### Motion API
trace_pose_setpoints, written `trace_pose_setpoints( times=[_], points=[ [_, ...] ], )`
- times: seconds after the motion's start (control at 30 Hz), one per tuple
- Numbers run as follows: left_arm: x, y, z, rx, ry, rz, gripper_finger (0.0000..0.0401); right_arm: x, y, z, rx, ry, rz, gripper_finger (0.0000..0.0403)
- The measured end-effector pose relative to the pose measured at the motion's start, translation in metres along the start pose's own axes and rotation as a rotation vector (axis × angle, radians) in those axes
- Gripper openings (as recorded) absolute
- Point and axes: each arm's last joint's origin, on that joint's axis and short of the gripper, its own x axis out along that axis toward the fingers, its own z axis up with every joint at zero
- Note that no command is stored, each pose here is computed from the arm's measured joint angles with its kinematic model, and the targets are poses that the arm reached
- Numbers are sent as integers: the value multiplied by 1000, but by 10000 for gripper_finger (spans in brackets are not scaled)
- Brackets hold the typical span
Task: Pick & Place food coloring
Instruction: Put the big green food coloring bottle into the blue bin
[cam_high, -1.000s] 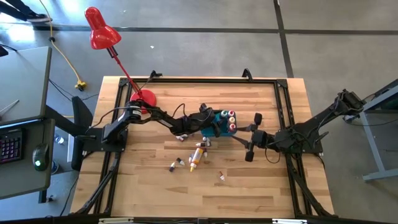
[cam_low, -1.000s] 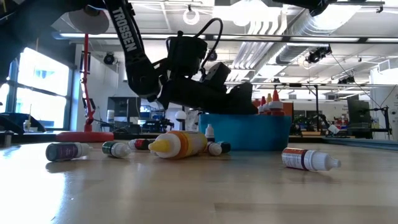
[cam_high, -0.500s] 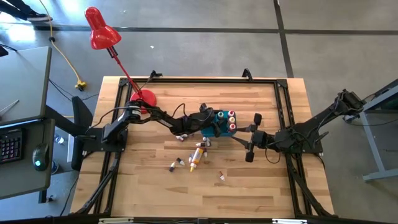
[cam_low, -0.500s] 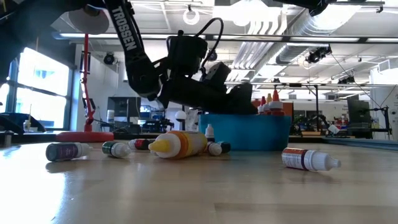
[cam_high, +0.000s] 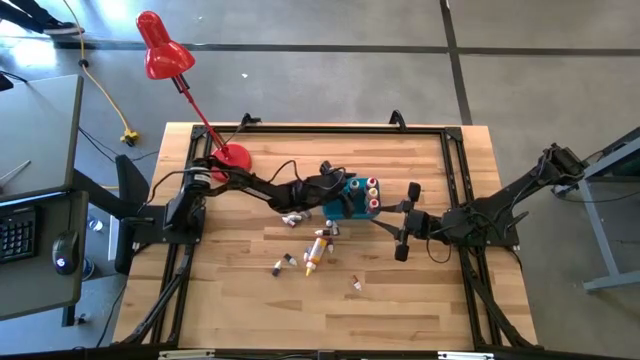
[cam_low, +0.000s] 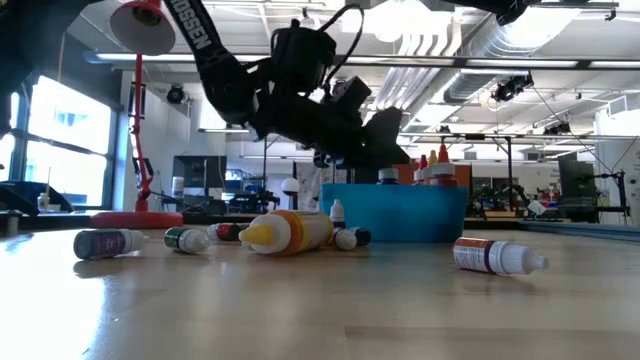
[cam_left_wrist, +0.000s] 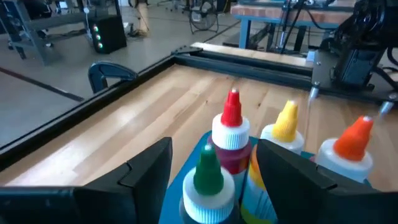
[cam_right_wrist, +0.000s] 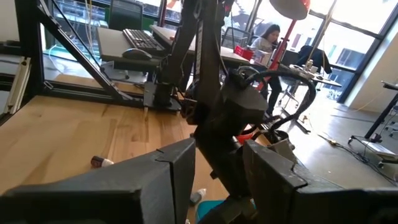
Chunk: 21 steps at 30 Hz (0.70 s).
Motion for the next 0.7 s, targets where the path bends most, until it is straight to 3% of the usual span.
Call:
trace_pose_setpoints(
  times=[0.27,0.7],
  points=[
    [0,1,-10,-16,81,-2,223,0,0,0,-7,0,0,129],
    [0,1,-9,4,72,0,114,0,0,0,-7,0,0,129]
  ],
)
